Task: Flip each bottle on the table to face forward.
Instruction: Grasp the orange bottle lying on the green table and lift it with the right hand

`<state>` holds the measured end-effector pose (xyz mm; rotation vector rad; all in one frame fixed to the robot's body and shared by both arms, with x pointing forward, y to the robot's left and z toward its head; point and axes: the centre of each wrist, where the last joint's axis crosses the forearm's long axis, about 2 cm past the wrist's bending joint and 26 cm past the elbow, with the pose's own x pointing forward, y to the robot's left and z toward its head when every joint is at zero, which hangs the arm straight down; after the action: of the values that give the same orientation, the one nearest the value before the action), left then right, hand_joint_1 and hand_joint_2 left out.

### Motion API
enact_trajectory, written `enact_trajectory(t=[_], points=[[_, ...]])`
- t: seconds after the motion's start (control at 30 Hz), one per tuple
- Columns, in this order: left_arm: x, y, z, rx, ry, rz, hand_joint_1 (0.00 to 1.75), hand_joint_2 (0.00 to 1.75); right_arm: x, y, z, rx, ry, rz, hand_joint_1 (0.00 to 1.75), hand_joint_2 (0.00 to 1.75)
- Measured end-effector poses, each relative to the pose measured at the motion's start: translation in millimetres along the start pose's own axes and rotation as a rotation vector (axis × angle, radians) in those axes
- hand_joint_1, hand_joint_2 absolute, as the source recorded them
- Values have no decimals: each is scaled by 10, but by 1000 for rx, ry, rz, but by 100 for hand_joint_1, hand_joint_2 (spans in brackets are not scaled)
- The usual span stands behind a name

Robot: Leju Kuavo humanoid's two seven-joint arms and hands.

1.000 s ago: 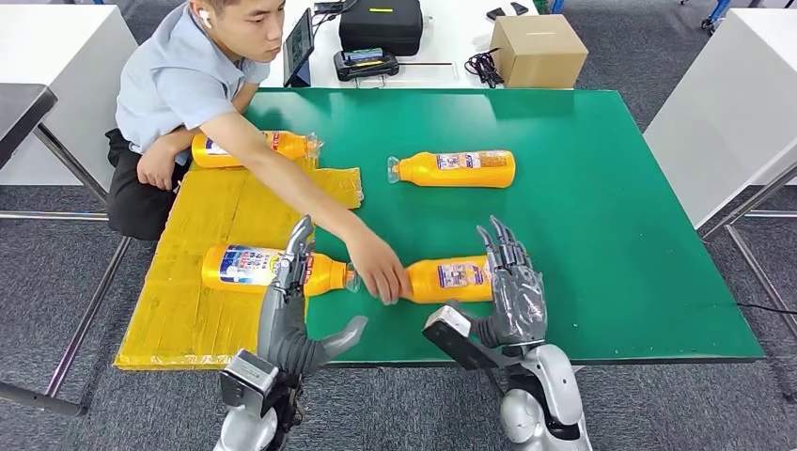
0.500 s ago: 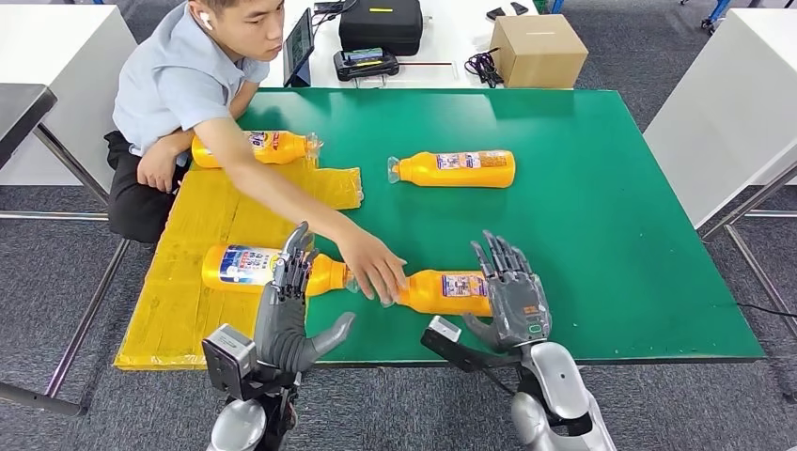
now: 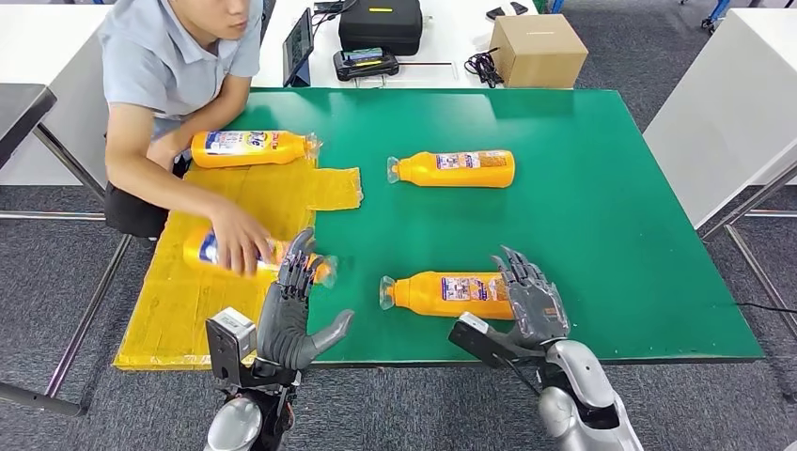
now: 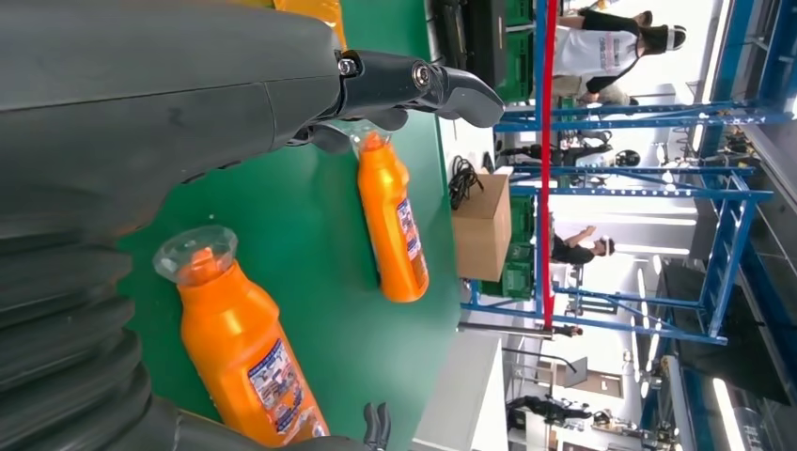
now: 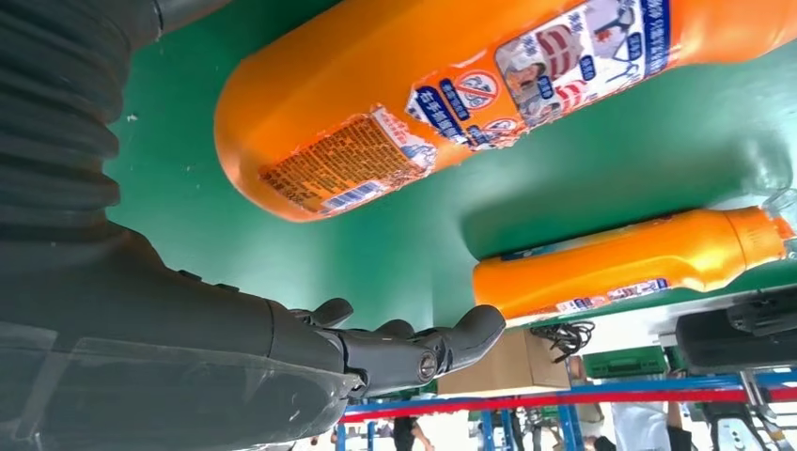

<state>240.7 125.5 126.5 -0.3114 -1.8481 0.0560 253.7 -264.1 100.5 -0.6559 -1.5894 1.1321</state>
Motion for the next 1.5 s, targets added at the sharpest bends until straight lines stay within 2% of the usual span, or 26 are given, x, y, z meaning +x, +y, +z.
enact_trajectory(t=[0.3, 0.5, 0.7, 0.9, 1.27, 1.5], points=[[-3, -26, -3, -15, 16, -7, 0, 175, -78, -87, -145, 3, 22, 119, 0, 175], [-17, -37, -3, -22, 24, -7, 0, 175, -99, -93, -246, 15, 20, 128, 0, 175], [-52, -72, -28, -33, 51, 2, 0, 175, -116, 49, -383, 96, 17, 115, 0, 175], [-113, -107, -14, -47, 79, 8, 0, 175, -128, 247, -370, 181, 5, 112, 0, 175], [-173, -115, 8, -44, 120, 21, 0, 175, -222, 256, -388, 251, 13, 134, 0, 175], [-180, -113, 18, -39, 126, 16, 0, 175, -284, 187, -463, 252, 56, 293, 0, 175]])
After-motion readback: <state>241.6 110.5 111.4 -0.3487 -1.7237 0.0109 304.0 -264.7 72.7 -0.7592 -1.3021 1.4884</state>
